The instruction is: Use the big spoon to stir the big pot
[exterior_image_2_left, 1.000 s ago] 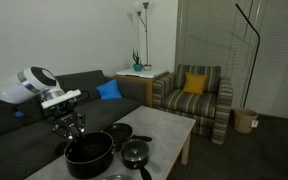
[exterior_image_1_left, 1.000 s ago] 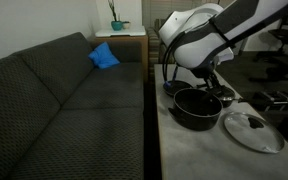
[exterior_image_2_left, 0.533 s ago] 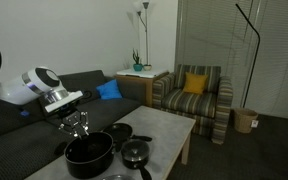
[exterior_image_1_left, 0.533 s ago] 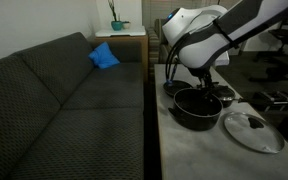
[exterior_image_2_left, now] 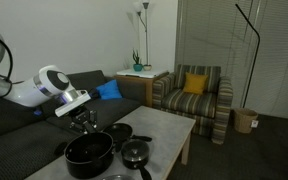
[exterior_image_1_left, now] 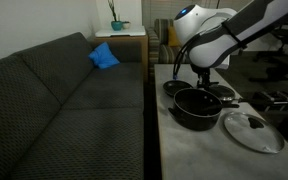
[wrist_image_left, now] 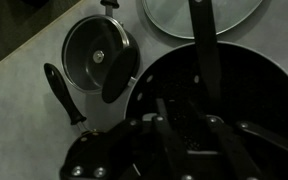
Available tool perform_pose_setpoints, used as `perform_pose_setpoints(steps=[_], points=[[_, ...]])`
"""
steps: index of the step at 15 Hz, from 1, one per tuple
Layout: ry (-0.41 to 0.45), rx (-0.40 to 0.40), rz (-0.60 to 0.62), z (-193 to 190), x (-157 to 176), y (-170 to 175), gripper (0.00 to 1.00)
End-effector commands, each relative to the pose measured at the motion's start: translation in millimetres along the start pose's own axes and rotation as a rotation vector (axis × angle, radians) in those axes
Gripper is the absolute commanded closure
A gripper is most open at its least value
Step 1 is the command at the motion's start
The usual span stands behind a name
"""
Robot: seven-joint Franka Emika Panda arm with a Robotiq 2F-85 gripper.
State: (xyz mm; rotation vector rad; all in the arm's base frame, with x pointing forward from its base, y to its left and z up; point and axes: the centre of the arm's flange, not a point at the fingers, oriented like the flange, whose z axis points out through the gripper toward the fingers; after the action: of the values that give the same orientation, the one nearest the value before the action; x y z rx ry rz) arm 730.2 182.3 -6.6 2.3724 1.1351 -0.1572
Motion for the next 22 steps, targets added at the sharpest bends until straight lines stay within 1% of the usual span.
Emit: perform_pose_setpoints(steps=[1, 6, 9, 11, 12, 14, 15, 16, 17, 20, 22], points=[[0.033, 0.01, 0.082, 28.7, 8.9, 31.0, 0.93], [0.028, -0.011, 0.187, 38.4, -18.8, 56.0, 0.93], [0.013, -0.022, 0.224, 45.3, -30.6, 64.5, 0.93], [0.019, -0.006, 0.229, 46.3, -38.1, 67.0, 0.93], [0.045, 0.017, 0.221, 41.7, -43.5, 65.9, 0.93], [0.105, 0.06, 0.216, 27.3, -52.6, 61.7, 0.6], [0.137, 0.07, 0.215, 18.1, -56.2, 58.2, 0.51], [0.159, 0.077, 0.22, 11.8, -57.4, 56.5, 0.48], [0.182, 0.08, 0.221, 3.6, -58.7, 53.8, 0.43], [0.221, 0.08, 0.226, -15.1, -59.6, 49.5, 0.2], [0.222, 0.083, 0.231, -23.7, -60.0, 47.7, 0.06]])
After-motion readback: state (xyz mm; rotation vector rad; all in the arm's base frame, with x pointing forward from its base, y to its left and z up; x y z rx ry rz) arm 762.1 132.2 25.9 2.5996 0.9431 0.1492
